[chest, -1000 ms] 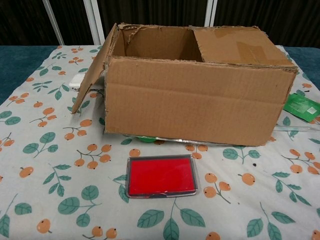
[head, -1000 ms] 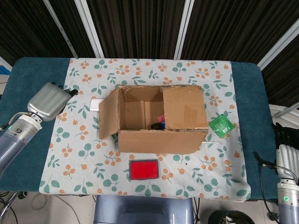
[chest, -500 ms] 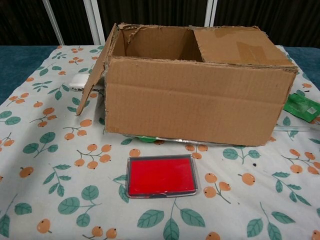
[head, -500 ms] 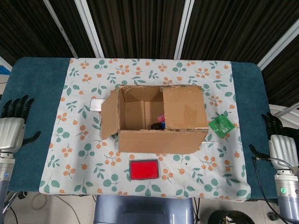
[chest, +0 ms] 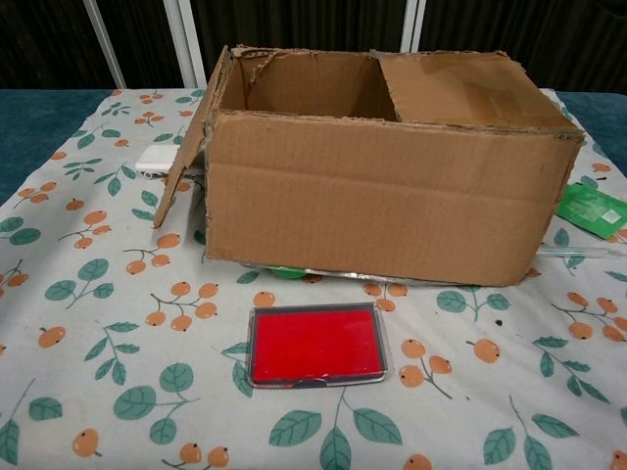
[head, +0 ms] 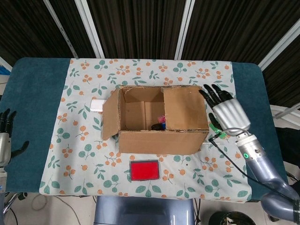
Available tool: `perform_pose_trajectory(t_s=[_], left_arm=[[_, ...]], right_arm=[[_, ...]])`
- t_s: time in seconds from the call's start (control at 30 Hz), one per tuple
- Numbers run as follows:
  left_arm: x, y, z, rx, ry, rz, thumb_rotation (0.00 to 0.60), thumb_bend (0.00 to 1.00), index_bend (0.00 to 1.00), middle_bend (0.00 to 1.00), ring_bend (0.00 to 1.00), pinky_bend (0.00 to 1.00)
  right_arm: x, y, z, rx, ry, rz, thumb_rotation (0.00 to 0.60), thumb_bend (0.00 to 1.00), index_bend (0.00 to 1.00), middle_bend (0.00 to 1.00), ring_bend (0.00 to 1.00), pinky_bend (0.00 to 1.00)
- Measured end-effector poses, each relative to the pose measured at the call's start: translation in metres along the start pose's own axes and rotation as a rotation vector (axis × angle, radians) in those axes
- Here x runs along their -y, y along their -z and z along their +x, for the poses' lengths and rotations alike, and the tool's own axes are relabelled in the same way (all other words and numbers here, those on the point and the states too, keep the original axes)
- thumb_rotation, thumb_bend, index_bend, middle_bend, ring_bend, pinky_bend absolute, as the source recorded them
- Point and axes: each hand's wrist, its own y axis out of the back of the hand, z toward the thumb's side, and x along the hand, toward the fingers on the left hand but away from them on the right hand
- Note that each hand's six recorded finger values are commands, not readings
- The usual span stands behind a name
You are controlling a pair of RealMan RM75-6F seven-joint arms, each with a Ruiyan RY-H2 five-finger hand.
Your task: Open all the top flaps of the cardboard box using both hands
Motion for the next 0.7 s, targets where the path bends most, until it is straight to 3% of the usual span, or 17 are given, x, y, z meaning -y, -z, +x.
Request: perform_pose_trajectory(t_s=[0.07, 0.13, 0.23, 0.37, 0.7], left_arm=[[0.0, 0.001, 0.001, 0.005, -0.005, -0.004, 0.6, 0.18, 0.0, 0.0, 0.0, 0.0], [0.0, 0.002, 0.0, 0.001, -0.006, -0.02, 0.6, 0.18, 0.0, 0.0, 0.0, 0.0], [0.0, 0.003, 0.0, -0.01, -0.001, -0.066, 0.6, 0.19, 0.0, 0.0, 0.0, 0.0], [0.002, 0.004, 0.0, -0.014, 0.012, -0.085, 0.6, 0.19, 0.0, 0.0, 0.0, 0.0], [0.006, 0.007, 0.001, -0.029, 0.034, -0.112, 0.6, 0.19, 0.0, 0.0, 0.0, 0.0]], right_arm=[[-0.004, -0.016, -0.017, -0.048, -0.012, 0.02, 0.6, 0.96, 0.2, 0.12, 0.09, 0.24], [-0.007, -0.03, -0.031, -0.09, -0.023, 0.035, 0.6, 1.0, 0.27, 0.18, 0.12, 0.24], [-0.008, -0.058, -0.055, -0.168, -0.039, 0.062, 0.6, 1.0, 0.38, 0.28, 0.19, 0.26], [-0.002, -0.095, -0.084, -0.262, -0.076, 0.104, 0.6, 1.0, 0.46, 0.33, 0.23, 0.26], [0.036, -0.144, -0.117, -0.394, -0.195, 0.202, 0.6, 1.0, 0.52, 0.38, 0.26, 0.27]])
